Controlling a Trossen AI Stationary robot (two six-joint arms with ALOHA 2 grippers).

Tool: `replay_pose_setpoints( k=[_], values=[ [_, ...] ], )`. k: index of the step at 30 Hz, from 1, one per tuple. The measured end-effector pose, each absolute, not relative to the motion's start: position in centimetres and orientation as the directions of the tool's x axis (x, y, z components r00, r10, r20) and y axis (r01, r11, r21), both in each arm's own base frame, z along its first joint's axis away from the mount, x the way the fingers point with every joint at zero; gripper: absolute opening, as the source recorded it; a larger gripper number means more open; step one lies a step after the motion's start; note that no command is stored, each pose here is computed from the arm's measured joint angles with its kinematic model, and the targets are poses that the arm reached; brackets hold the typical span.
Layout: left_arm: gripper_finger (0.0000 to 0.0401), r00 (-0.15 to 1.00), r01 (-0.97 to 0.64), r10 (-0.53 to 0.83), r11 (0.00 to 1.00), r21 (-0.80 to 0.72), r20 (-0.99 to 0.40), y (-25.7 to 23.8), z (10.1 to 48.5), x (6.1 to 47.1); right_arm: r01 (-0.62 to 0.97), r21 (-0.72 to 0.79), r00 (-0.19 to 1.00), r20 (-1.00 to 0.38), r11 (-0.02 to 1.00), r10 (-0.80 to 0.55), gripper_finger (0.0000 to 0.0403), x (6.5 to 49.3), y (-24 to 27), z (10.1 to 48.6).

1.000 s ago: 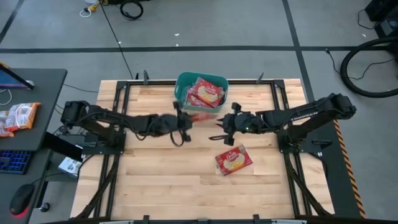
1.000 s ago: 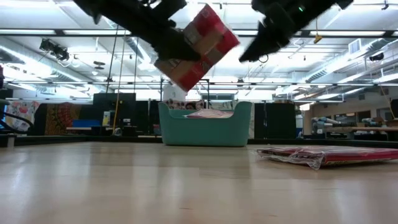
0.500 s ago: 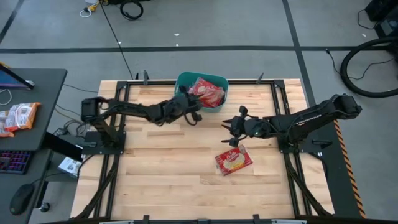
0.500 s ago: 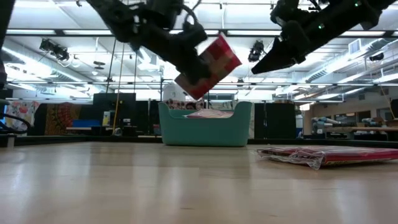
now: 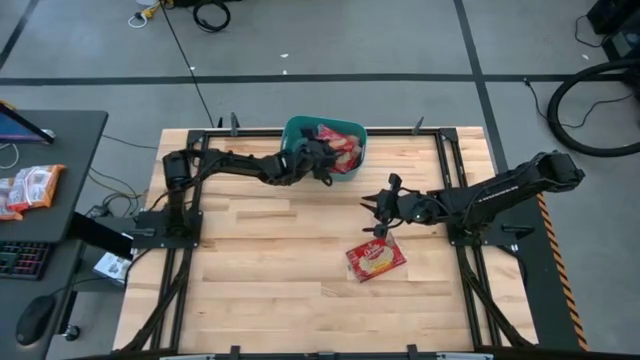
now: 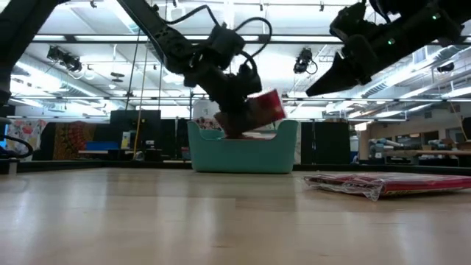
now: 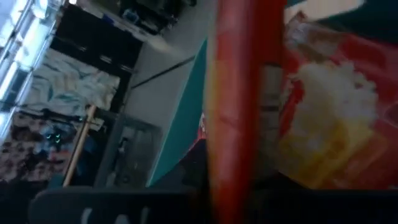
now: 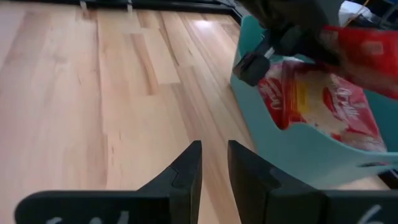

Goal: Sort popcorn bags into baskets
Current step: Put the red popcorn bag into the green bin

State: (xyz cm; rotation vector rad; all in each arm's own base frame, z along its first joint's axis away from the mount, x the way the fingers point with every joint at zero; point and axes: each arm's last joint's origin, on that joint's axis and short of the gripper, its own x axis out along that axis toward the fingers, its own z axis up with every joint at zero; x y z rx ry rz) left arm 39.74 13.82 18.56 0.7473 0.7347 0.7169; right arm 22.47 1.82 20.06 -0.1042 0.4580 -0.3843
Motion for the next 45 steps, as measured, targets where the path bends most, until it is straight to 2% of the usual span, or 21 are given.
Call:
replay_pose_setpoints(
  k=[4,9,12,15,19,22,25,32,35,41,45],
  values=[
    [0.0082,0.549,-0.279,0.756,0.567,0.775,-0.356,13.6,18.3,39.8,0.33,-0.183,0.832,-0.408,0.926,-0.377,0.0082,22.2,2.0,19.8],
    [0.0135,0.644,-0.266,0.65,0.685,0.678,-0.404,13.1,19.8,39.8,0.328,-0.182,0.838,-0.396,0.927,-0.375,0.0082,22.1,2.2,20.0],
    [0.016,0.644,-0.251,0.604,0.746,0.616,-0.469,13.3,20.8,39.9,0.322,-0.185,0.841,-0.394,0.928,-0.37,0.0082,22.0,2.3,20.1],
    [0.0172,0.593,-0.257,0.582,0.792,0.554,-0.556,14.2,21.5,39.6,0.32,-0.18,0.849,-0.382,0.93,-0.366,0.0081,22.0,2.4,20.3],
    [0.0176,0.618,-0.219,0.472,0.872,0.439,-0.629,14.5,21.4,39.4,0.313,-0.173,0.857,-0.372,0.934,-0.357,0.0081,22.0,2.6,20.5],
    [0.0176,0.614,-0.18,0.43,0.893,0.413,-0.662,13.8,21.0,39.5,0.305,-0.173,0.86,-0.372,0.937,-0.349,0.0081,22.0,2.8,20.5],
    [0.0176,0.589,-0.156,0.455,0.875,0.458,-0.668,13.2,20.9,39.5,0.296,-0.172,0.865,-0.37,0.94,-0.34,0.0081,22.0,3.0,20.5],
    [0.0168,0.543,-0.131,0.59,0.762,0.635,-0.597,12.7,21.3,39.9,0.285,-0.172,0.871,-0.365,0.943,-0.33,0.0081,21.9,3.2,20.5],
    [0.0141,0.551,-0.126,0.623,0.72,0.683,-0.555,12.2,21.6,40.2,0.285,-0.173,0.871,-0.365,0.943,-0.33,0.0081,21.9,3.2,20.5],
    [0.0068,0.521,-0.146,0.748,0.552,0.821,-0.411,11.5,22.8,41.0,0.282,-0.176,0.871,-0.365,0.943,-0.329,0.0081,21.9,3.3,20.5],
    [0.0034,0.492,-0.159,0.784,0.51,0.846,-0.38,12.5,23.1,40.8,0.282,-0.176,0.871,-0.365,0.943,-0.329,0.0081,21.9,3.3,20.5]
  ],
)
